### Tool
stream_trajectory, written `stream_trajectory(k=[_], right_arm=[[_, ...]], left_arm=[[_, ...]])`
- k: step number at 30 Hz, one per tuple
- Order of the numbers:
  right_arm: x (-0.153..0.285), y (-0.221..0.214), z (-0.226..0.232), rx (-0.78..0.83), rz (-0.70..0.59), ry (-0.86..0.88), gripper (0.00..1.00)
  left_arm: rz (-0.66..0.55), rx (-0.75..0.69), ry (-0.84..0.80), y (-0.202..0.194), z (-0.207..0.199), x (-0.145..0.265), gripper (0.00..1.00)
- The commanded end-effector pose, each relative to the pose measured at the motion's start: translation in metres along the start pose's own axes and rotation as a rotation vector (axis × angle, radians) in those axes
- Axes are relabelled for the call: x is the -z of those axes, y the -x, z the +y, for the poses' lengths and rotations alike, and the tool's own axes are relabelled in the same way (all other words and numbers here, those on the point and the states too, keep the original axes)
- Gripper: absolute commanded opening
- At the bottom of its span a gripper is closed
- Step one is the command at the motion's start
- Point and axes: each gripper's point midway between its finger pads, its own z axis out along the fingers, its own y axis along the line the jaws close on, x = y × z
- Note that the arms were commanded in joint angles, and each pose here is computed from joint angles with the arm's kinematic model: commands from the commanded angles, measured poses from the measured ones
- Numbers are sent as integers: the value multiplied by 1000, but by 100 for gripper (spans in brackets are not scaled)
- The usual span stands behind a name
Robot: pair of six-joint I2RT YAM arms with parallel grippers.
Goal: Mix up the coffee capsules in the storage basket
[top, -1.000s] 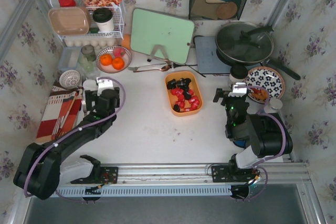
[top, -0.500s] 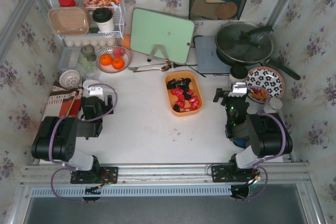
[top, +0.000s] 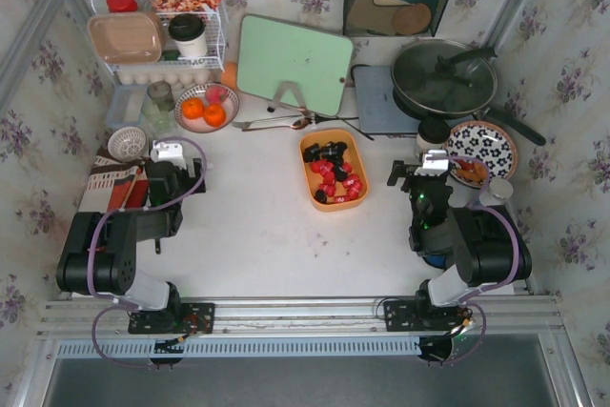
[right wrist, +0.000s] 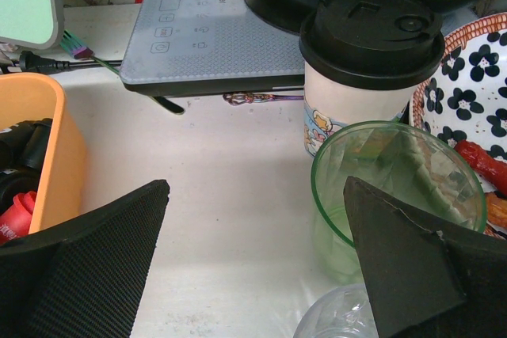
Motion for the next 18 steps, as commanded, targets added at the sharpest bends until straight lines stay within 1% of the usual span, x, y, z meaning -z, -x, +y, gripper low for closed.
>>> stream_trajectory(k=[1, 18], right_arm=[[-1, 1, -1, -10, -1, -9, 100], [-2, 1, 0, -7, -1, -4, 100]], left_arm=[[-16, 5, -24, 7, -4, -1, 100], [-12, 4, -25, 6, -4, -1, 100]])
